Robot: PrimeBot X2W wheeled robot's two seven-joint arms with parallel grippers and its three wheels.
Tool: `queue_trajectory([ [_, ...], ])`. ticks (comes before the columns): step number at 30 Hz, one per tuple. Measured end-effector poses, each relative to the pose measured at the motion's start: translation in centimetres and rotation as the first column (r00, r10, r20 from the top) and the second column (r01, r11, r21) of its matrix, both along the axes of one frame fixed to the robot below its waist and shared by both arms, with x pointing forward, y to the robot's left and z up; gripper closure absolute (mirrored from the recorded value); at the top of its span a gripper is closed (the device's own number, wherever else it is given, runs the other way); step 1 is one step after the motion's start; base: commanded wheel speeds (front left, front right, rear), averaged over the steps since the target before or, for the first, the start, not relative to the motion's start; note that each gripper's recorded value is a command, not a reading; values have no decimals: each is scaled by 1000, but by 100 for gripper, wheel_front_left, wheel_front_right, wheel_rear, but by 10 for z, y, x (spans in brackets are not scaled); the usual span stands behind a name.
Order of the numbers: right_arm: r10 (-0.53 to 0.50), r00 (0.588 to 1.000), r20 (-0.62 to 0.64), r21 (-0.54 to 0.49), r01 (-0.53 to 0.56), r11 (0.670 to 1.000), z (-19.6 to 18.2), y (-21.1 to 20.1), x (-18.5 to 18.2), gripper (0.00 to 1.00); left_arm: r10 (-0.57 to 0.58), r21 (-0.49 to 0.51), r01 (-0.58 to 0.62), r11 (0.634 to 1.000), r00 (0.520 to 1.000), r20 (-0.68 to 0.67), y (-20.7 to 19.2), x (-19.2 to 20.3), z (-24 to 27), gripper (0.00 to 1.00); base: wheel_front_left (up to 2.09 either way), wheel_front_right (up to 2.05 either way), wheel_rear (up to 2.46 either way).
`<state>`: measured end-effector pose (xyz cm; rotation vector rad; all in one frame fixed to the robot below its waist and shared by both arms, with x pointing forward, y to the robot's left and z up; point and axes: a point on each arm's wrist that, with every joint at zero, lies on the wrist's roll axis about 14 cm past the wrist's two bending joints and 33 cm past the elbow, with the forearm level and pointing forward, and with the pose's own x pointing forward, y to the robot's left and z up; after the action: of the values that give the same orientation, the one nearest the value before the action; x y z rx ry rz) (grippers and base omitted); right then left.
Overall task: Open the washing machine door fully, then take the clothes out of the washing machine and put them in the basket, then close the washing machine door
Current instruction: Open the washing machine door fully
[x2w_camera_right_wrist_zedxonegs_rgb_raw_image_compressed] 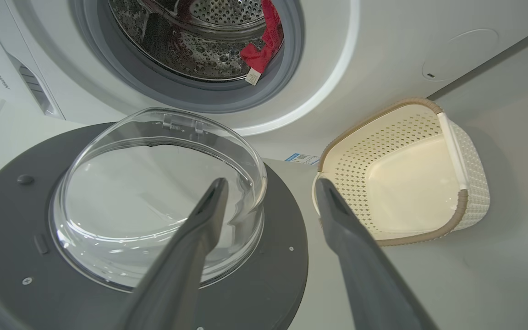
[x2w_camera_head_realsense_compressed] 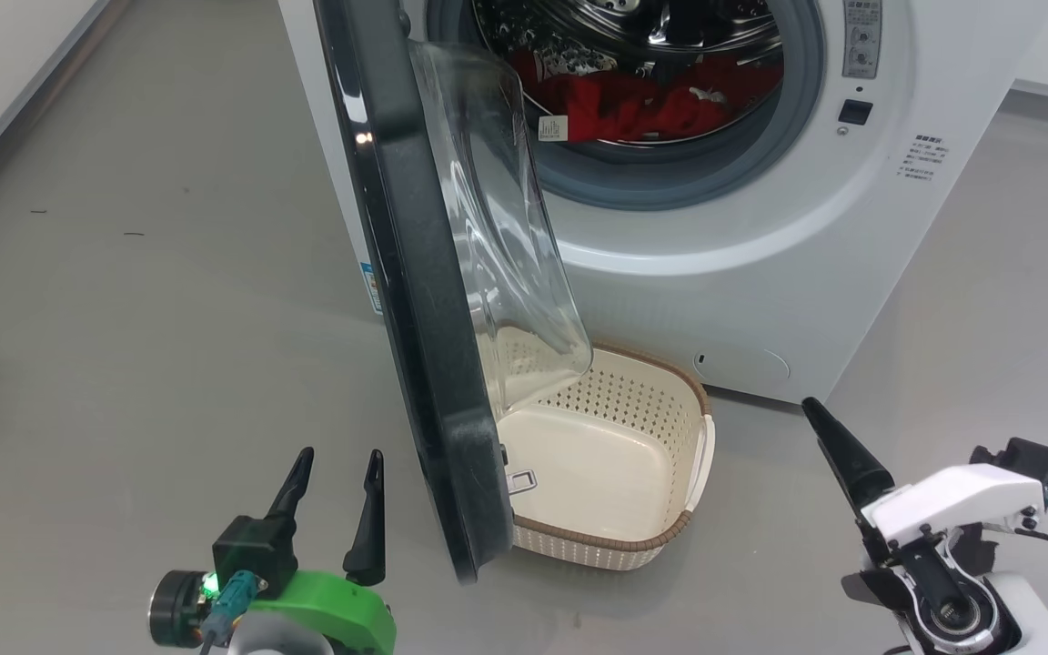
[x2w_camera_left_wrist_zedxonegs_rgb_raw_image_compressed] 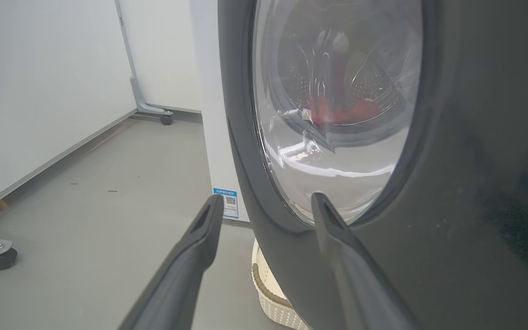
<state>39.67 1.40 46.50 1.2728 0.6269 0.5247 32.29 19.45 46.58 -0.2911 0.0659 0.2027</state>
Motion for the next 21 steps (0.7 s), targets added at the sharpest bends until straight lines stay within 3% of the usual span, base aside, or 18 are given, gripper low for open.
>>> queue_trajectory([
  [4, -49, 997, 65, -144, 58, 988, -15, -22, -1, 0, 5, -1, -5, 1000, 1000, -4, 2, 0, -1, 0, 0, 0, 0],
  [10, -84, 956, 280, -367, 188, 911, -16, -61, 9, 0, 5, -1, -5, 1000, 1000, -9, 2, 0, -3, 0, 0, 0, 0],
  [17, -52, 819, 572, -532, 418, 736, 6, -105, 27, 0, 6, -2, -6, 1000, 1000, -7, 3, 2, -3, 0, 0, 0, 0],
  [21, 63, 789, 611, -632, 439, 639, 9, -110, 29, 0, 3, 3, -3, 1000, 1000, -10, 2, 2, -4, 0, 0, 0, 0],
])
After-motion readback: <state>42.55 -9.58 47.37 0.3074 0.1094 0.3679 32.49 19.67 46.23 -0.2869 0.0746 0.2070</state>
